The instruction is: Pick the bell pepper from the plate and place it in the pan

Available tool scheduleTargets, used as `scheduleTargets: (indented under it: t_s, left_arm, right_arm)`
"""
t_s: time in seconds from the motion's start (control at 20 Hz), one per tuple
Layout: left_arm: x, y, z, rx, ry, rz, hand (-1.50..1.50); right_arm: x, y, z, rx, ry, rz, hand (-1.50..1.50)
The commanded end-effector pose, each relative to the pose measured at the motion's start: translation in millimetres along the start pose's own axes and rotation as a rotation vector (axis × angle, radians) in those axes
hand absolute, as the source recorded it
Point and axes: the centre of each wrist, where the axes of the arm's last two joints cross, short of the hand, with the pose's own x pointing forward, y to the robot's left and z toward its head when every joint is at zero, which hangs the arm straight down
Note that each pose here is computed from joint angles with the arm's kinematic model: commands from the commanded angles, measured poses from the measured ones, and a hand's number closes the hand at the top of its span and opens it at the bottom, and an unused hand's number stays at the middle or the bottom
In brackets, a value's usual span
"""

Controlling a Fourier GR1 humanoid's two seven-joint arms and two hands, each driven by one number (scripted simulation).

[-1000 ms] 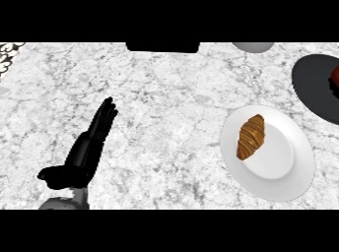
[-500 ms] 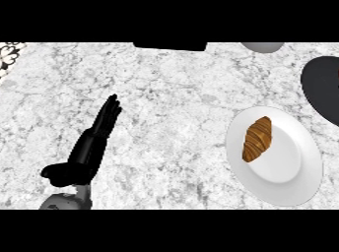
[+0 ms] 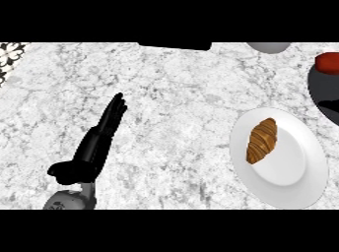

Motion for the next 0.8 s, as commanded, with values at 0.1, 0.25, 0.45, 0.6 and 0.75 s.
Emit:
scheduleTargets:
  t_s: [0.1,0.25,0.45,0.6,0.75]
  left_arm:
    - [-3.5,13.1,7.0,0.015,0.006,-0.017,0.0]
    - [-0.5,13.9,-5.0,0.037,0.014,0.009,0.0]
    - [-9.4,7.7,7.5,0.038,0.021,0.004,0.0]
    - [-4.1,5.0,1.7,0.043,0.009,0.001,0.0]
    - [-8.2,12.7,6.1,0.063,0.015,0.0,0.0]
  right_arm:
    - [15.2,-10.1,-10.3,-0.117,-0.097,-0.239,-1.5]
    - [2.0,-16.7,-3.5,-0.157,-0.131,-0.33,-1.5]
    - [-17.3,-41.2,6.9,-0.14,-0.093,-0.452,-1.5]
    - [-31.9,-62.4,16.9,-0.112,-0.102,-0.538,-1.5]
    - [-48.4,-67.8,29.3,-0.046,-0.129,-0.621,-1.5]
